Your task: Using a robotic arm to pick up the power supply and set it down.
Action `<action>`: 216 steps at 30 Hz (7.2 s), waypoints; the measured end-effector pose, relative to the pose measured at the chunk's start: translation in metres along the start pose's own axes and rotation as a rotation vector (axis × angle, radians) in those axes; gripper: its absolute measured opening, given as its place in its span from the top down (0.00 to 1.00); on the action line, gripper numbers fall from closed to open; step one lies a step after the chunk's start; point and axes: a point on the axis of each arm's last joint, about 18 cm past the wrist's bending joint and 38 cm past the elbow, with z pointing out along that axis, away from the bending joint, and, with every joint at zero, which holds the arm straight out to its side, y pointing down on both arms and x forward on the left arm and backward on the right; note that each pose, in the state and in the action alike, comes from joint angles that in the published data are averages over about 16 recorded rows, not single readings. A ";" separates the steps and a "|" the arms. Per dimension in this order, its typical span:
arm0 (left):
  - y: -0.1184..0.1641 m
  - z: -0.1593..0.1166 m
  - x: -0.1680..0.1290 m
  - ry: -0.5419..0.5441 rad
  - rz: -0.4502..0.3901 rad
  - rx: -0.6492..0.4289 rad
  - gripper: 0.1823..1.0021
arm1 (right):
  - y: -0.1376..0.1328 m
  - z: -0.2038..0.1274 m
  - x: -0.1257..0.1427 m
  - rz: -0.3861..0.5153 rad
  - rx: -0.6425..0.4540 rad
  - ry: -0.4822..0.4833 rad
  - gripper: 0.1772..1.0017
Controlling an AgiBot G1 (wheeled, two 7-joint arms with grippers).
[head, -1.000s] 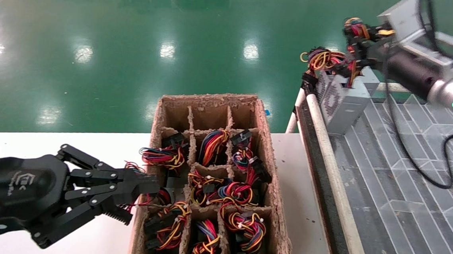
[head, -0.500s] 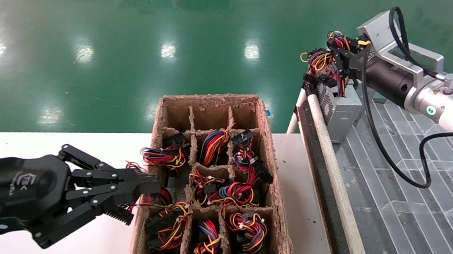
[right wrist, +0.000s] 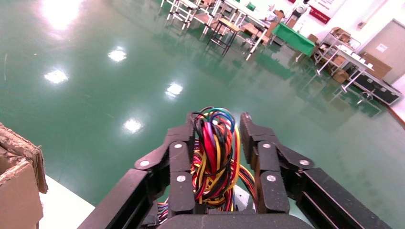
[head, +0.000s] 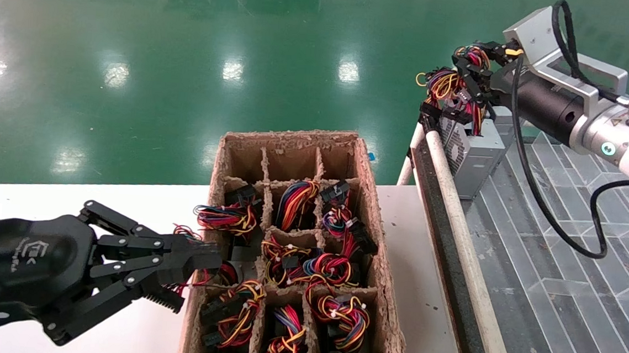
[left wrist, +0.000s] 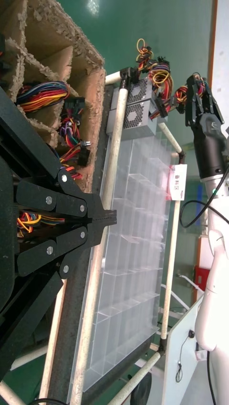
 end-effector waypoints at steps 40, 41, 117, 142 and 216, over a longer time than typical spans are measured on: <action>0.000 0.000 0.000 0.000 0.000 0.000 0.99 | -0.010 -0.052 -0.043 0.216 0.131 -0.309 0.02; 0.000 0.000 0.000 0.000 0.000 0.000 0.99 | -0.010 -0.055 -0.045 0.221 0.133 -0.326 0.01; 0.000 0.000 0.000 -0.001 0.000 0.000 0.00 | -0.027 -0.203 -0.121 0.294 0.323 -1.021 0.00; 0.000 0.000 0.000 -0.001 0.000 0.000 0.00 | -0.027 -0.202 -0.121 0.295 0.321 -1.018 0.00; 0.000 0.000 0.000 -0.001 0.000 0.000 0.00 | -0.027 -0.202 -0.121 0.295 0.320 -1.017 0.00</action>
